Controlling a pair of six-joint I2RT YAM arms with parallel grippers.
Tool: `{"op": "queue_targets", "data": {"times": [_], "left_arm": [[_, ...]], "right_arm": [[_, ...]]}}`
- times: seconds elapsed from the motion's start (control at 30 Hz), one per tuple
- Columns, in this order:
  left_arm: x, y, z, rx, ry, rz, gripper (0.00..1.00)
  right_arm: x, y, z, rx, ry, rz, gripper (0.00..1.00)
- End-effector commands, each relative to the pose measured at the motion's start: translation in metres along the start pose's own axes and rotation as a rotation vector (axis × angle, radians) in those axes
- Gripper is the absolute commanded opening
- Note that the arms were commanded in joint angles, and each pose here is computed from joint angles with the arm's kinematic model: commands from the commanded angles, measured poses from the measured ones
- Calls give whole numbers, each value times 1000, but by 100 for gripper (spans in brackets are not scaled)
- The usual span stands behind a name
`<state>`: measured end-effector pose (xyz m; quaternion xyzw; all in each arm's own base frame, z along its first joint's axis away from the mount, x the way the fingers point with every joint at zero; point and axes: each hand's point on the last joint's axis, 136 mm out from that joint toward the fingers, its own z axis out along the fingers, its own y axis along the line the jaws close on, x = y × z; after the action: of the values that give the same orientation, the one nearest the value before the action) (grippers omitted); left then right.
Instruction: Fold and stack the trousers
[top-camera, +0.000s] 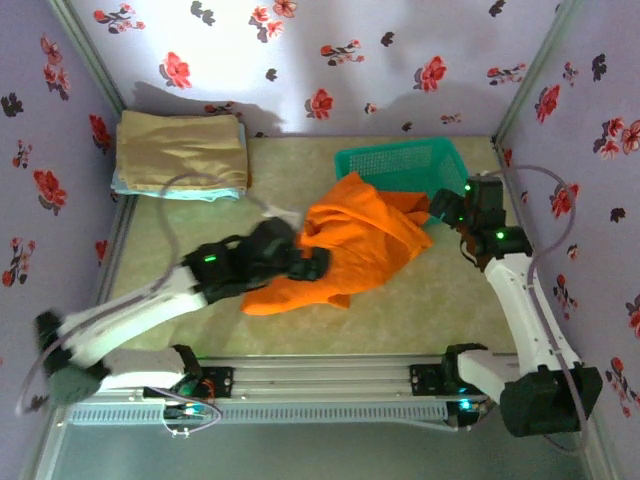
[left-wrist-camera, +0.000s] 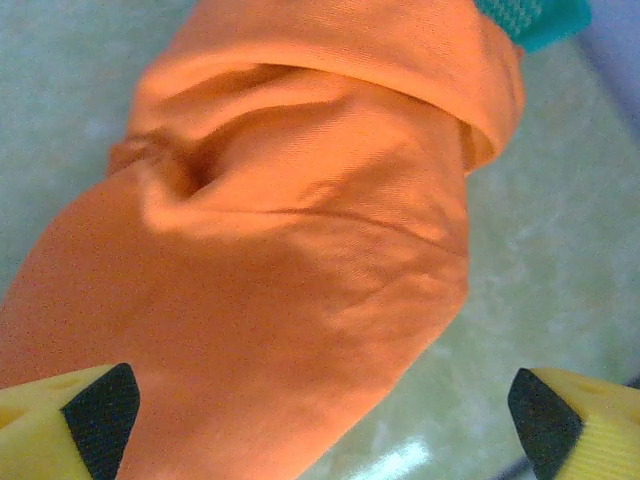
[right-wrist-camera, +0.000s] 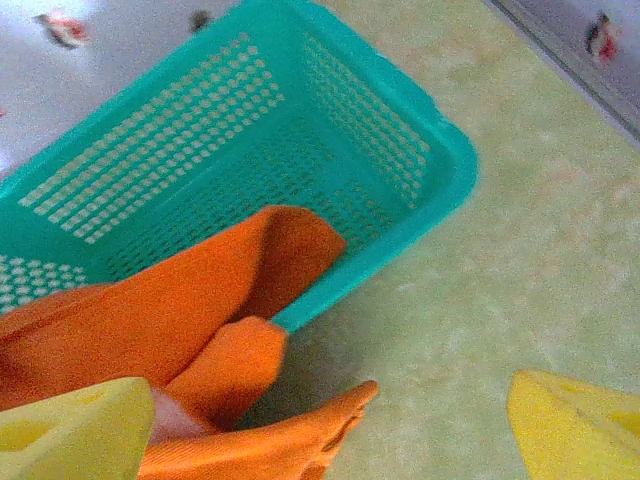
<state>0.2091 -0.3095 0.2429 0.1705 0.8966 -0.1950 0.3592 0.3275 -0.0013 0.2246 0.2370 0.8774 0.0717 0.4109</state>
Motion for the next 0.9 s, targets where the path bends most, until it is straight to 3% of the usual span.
{"op": "queue_targets", "data": {"times": [0.0,0.13,0.37,0.47,0.53,0.6,0.67,0.7,0.77,0.83,0.87], "left_arm": [[2,-17,45,-230,-4,269,100],[18,-46,101,-313,52,392,100],[45,-46,132,-501,96,591,100],[54,-40,139,-544,129,635,100],[58,-33,143,-587,143,676,98],[60,-28,145,-621,144,714,84],[59,-24,144,-644,140,743,50],[58,-22,141,-646,142,755,27],[44,-18,132,-668,108,741,0],[24,-12,114,-683,60,715,0],[14,-10,104,-678,36,692,0]], "right_arm": [[-5,4,17,-107,31,172,93],[-2,-13,54,-102,84,310,94],[10,-22,111,-105,171,528,89],[17,-20,136,-108,213,585,83],[21,-16,153,-126,249,616,73],[22,-15,164,-133,260,627,63],[21,-15,168,-129,257,628,45],[20,-17,168,-123,251,629,32],[16,-18,166,-117,234,624,13],[11,-18,162,-111,217,617,0],[8,-18,161,-108,208,615,0]]}}
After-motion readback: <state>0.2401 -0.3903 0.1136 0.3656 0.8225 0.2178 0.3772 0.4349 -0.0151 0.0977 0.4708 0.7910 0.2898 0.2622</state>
